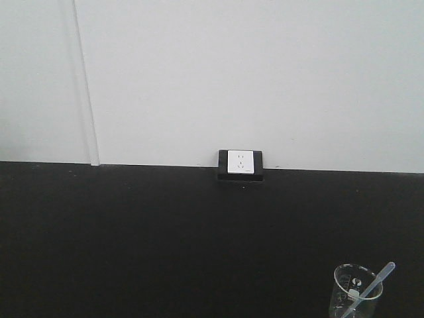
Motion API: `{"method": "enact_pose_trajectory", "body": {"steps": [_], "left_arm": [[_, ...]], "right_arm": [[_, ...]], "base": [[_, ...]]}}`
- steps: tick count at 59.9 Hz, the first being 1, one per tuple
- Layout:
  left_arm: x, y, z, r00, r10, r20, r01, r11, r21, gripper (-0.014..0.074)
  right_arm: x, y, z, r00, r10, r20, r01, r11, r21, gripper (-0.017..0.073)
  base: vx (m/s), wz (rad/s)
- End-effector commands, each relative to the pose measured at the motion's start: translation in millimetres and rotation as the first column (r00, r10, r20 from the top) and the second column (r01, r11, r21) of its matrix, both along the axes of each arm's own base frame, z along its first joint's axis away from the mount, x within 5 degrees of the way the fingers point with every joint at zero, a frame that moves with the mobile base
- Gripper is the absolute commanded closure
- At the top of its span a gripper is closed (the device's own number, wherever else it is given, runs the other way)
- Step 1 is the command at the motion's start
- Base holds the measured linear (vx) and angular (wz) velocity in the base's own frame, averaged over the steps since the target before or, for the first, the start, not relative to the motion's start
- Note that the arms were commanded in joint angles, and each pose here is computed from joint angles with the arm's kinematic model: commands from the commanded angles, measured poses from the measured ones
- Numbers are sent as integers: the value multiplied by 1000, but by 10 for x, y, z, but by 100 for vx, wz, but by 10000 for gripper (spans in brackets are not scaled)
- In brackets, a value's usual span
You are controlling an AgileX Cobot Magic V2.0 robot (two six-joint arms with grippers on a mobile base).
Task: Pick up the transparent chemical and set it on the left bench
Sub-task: 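Move the right gripper toward the transparent pipette in the glass beaker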
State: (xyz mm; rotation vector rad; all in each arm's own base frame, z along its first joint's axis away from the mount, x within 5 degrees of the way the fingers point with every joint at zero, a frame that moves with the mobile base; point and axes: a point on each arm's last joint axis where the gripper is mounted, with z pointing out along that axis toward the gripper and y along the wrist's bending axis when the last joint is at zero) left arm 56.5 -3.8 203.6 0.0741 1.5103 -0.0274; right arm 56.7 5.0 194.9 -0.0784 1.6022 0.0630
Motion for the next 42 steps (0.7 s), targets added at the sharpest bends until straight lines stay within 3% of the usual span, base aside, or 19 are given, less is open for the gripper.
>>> {"method": "enact_pose_trajectory", "body": {"steps": [1,13,16,19,23,29,42], "left_arm": [[-15,2,27,997,0,80,1,1000,-14,597],[-15,2,27,997,0,80,1,1000,-14,597],[-15,2,27,997,0,80,1,1000,-14,597],[-15,2,27,997,0,80,1,1000,-14,597],[-15,2,27,997,0,80,1,1000,-14,597],[-15,2,27,997,0,80,1,1000,-14,597],[-15,2,27,997,0,80,1,1000,-14,597]], "right_arm": [[-6,-1,58,996,-2,94,3,1000,-5,567],[-7,0,72,995,-2,105,1,1000,8,567],[-11,-1,106,992,-4,122,-5,997,72,567],[-22,-3,180,989,-9,145,-17,984,175,567],[-39,-7,303,984,-12,180,-28,975,223,567],[-43,-9,608,971,-15,237,-31,981,190,567],[312,20,1202,982,-14,187,-2,996,86,567]], "base": [[0,0],[0,0],[0,0],[0,0],[0,0],[0,0],[0,0]]}}
